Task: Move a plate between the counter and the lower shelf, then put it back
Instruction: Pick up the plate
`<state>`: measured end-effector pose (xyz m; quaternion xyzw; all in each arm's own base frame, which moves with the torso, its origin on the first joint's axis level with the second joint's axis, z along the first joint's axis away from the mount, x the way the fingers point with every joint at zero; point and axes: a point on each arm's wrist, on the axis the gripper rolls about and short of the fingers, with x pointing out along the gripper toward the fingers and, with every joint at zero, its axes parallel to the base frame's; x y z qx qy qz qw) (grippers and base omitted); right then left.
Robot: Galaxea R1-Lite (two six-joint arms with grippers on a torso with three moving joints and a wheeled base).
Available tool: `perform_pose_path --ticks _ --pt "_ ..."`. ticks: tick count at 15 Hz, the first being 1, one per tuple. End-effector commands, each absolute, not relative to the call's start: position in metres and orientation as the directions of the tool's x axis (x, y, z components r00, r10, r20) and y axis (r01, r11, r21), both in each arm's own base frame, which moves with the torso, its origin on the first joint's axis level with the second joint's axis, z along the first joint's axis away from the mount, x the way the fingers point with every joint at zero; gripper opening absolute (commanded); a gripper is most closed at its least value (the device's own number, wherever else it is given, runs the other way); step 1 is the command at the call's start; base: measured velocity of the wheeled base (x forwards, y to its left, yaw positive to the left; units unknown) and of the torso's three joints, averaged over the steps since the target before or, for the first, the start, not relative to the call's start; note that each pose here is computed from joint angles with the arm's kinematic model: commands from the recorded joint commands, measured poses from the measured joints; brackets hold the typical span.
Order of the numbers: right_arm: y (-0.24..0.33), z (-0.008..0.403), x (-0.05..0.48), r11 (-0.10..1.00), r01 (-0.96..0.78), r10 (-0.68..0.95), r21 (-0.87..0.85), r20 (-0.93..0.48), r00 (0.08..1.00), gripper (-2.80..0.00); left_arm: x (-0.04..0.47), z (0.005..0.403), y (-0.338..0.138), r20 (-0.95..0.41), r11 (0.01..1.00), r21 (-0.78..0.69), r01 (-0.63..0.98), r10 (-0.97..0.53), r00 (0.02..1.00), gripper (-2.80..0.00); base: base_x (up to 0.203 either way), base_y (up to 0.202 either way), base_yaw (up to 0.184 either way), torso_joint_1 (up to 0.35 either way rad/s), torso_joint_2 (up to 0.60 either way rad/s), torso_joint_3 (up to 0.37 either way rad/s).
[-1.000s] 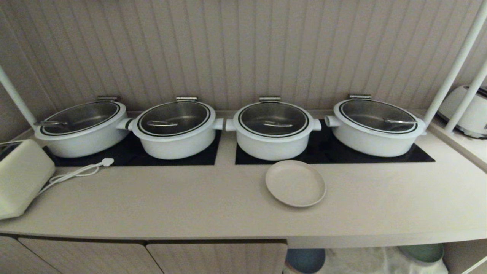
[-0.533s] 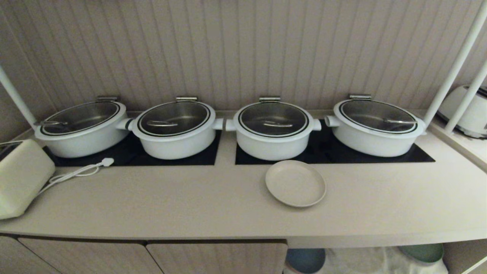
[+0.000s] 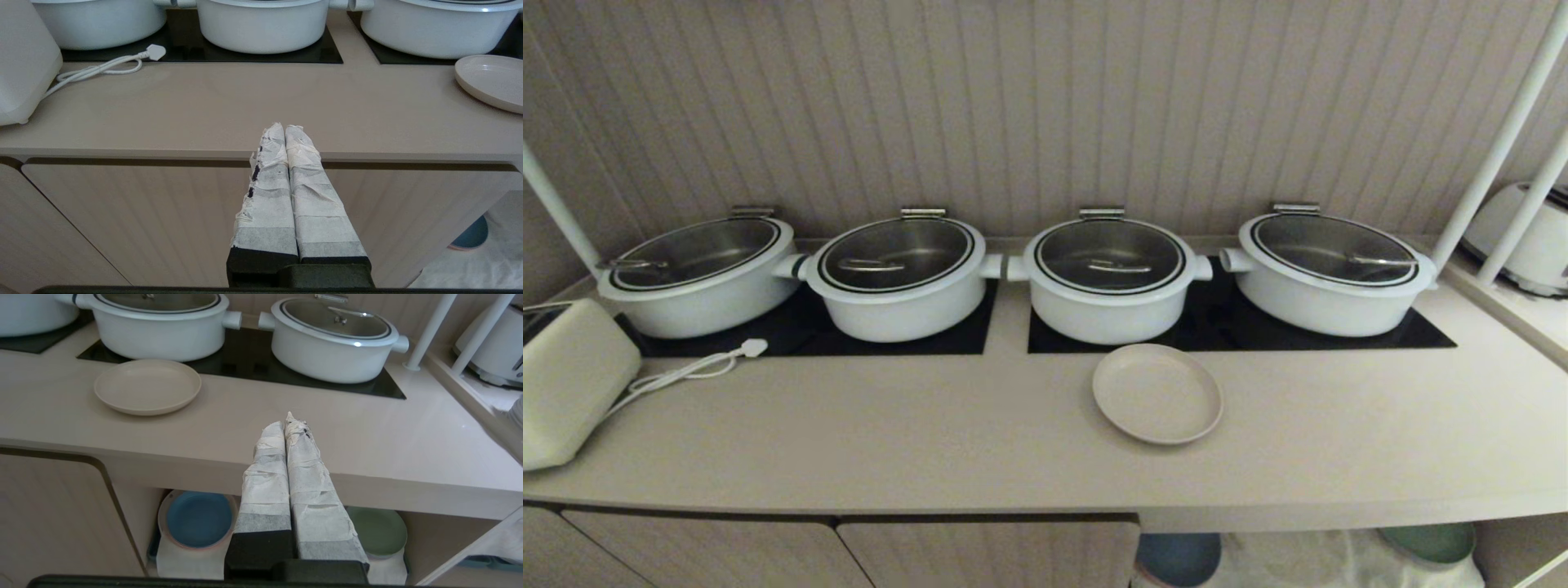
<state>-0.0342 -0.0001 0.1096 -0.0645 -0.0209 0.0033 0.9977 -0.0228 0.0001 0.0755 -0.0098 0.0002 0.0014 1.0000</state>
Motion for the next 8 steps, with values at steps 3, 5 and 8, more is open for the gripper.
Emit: perform_pose_path --ticks 3,5,8 --pt "0.000 0.141 -0.021 0.992 -0.037 0.033 -0.124 -0.035 0.999 -2.80 -0.023 0.075 0.000 0.000 1.000 -0.020 -0.003 0.003 1.000 -2.80 0.000 0.000 0.000 0.000 0.00 0.000" --pt "0.000 0.160 -0.003 0.993 -0.052 0.044 -0.104 -0.084 0.996 -2.80 -0.023 0.075 0.000 0.000 1.000 -0.020 -0.003 0.003 1.000 -2.80 0.000 0.000 0.000 0.000 0.00 0.000" --pt "0.002 0.191 0.042 0.995 -0.059 0.046 -0.079 -0.153 0.987 -2.80 -0.023 0.075 0.000 0.000 1.000 -0.020 -0.003 0.003 1.000 -2.80 0.000 0.000 0.000 0.000 0.00 0.000"
